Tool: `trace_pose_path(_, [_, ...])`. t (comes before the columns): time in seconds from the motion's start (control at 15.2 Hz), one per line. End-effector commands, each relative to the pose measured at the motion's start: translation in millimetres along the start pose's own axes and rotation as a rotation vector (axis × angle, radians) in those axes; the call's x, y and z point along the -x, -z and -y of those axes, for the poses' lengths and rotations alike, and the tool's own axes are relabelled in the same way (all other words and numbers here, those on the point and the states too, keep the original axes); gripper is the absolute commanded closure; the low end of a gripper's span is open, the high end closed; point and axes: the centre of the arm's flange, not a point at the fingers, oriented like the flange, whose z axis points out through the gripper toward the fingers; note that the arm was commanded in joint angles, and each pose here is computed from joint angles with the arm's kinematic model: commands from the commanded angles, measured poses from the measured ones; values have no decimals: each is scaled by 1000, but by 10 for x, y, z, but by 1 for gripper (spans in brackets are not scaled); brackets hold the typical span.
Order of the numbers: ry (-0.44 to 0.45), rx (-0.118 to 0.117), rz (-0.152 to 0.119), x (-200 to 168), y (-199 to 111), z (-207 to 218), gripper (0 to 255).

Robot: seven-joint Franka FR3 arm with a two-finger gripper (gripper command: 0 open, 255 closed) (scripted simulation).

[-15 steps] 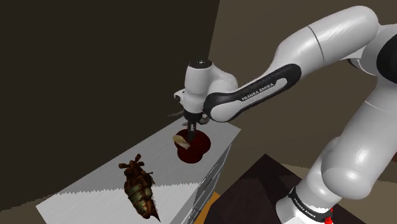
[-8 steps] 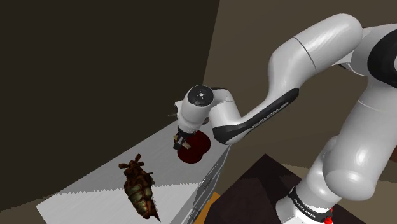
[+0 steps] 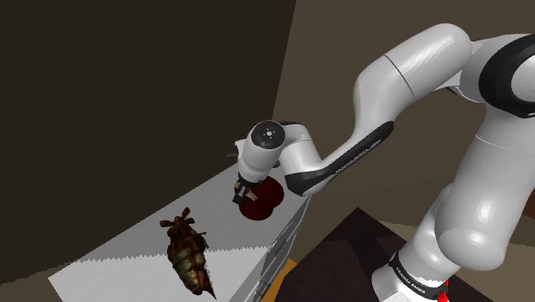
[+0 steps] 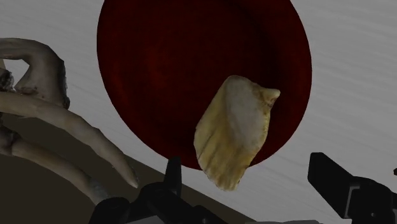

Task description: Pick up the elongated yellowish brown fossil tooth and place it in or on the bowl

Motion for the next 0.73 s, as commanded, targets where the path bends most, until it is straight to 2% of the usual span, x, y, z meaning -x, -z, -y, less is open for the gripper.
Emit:
trace_pose_path(0.0, [0, 0, 0, -1, -1, 1, 0])
trace_pose_path(0.07, [0, 0, 0, -1, -1, 1, 0])
trace_pose_path(0.13, [0, 0, 0, -1, -1, 1, 255])
trace_pose_path(0.66, [0, 0, 0, -1, -2, 1, 255])
